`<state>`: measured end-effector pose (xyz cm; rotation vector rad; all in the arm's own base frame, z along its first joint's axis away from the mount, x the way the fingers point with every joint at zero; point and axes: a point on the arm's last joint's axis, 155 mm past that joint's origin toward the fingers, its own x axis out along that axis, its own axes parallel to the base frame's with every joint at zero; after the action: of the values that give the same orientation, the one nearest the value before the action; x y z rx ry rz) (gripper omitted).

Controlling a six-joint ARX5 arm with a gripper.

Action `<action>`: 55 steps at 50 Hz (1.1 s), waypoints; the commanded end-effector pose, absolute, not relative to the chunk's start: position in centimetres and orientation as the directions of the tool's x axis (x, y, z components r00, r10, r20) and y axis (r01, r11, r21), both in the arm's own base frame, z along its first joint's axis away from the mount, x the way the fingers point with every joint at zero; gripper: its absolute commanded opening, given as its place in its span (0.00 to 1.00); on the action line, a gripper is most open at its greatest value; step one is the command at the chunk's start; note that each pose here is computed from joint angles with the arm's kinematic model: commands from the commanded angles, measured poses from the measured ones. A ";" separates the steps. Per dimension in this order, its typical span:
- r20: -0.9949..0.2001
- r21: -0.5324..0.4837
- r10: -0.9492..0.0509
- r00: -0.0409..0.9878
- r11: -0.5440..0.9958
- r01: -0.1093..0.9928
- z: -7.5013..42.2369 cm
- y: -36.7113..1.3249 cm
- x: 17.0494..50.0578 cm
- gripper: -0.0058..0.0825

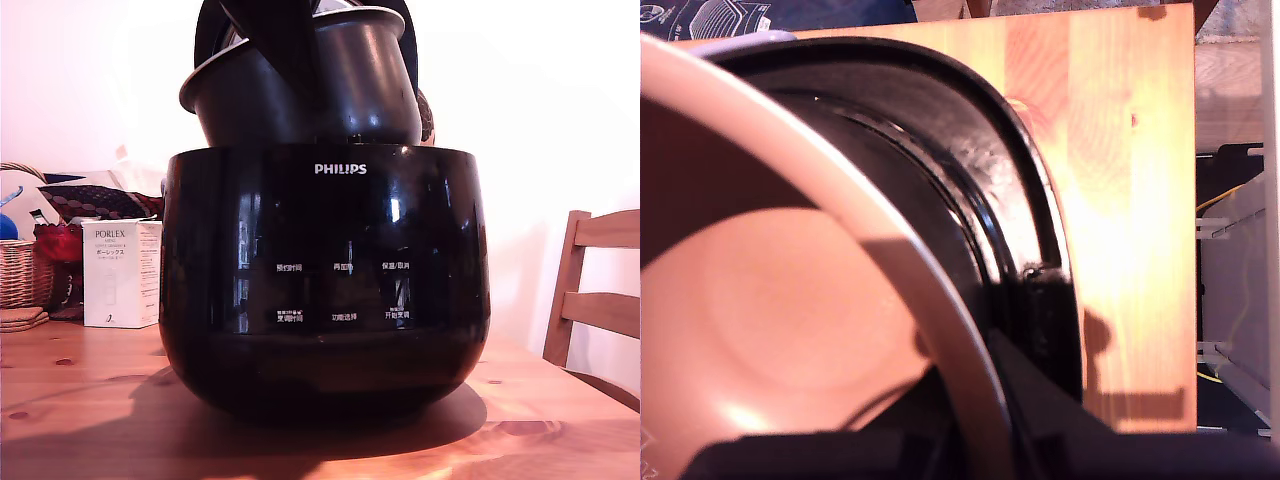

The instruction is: Place the pot you are holding inside the rice cooker

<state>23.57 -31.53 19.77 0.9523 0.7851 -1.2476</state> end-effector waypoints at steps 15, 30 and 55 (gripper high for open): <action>-0.899 0.088 -0.426 0.101 0.050 0.995 18.8 -32.9 22.8 0.04; -0.899 0.075 -0.427 0.099 0.073 0.995 18.8 -32.9 22.7 0.04; -0.902 0.068 -0.422 0.095 0.079 0.995 18.8 -32.8 22.6 0.09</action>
<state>23.75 -32.18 18.36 0.8928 0.8502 -1.2473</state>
